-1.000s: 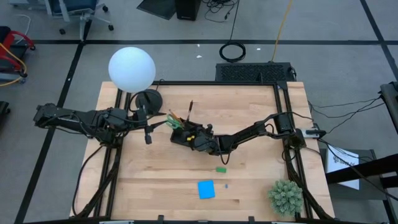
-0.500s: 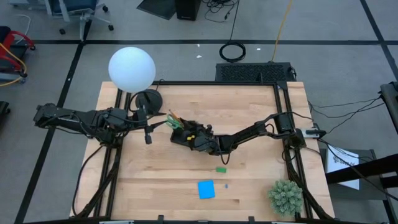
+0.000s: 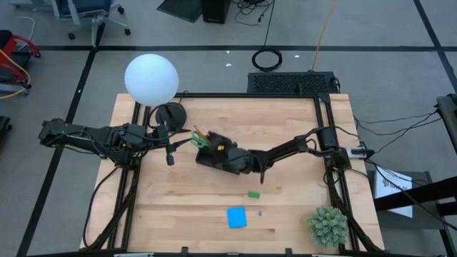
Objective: Pick and place office supplies into organizer
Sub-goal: Put the black pen in the black desk organizer
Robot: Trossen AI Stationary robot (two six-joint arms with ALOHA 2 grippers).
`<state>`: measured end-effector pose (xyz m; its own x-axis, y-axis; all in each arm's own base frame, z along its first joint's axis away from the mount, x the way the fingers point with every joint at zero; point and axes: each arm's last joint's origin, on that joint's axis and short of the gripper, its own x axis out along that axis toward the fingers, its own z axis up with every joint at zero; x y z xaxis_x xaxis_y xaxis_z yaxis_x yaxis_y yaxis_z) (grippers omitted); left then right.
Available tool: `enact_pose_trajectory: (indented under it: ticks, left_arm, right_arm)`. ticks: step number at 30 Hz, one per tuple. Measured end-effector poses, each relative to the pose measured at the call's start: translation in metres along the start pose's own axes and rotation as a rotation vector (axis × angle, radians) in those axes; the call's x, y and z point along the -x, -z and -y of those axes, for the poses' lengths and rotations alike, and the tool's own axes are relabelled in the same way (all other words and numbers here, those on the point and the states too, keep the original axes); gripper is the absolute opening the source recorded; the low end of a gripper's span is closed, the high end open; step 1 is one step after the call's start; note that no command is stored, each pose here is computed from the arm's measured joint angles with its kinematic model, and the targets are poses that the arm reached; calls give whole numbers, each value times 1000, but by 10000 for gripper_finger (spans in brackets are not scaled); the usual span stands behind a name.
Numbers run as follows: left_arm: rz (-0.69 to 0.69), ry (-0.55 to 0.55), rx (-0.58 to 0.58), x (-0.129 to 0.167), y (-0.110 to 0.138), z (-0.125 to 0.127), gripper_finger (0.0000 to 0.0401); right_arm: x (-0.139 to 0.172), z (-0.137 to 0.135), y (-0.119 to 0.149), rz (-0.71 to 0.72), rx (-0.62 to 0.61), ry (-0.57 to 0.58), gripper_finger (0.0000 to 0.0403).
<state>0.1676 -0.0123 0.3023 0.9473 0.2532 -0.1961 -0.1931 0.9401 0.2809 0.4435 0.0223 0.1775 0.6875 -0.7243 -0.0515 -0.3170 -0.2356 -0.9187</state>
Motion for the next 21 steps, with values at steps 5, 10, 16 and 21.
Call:
enact_pose_trajectory:
  ticks: [5, 10, 16, 21]
  left_arm:
    - [-1, 0, 1, 0, 0, 0, 131]
    - [0, 0, 0, 0, 0, 0, 131]
    - [-5, 1, 17, 0, 1, 0, 131]
    - [-8, 2, 48, 0, 1, 0, 131]
  right_arm:
    - [-9, 24, 35, -55, -350, 7, 127]
    - [-8, 43, 73, 4, -655, -95, 126]
    - [0, 63, 114, 130, -1017, -212, 126]
    - [-1, 72, 135, 237, -1234, -266, 126]
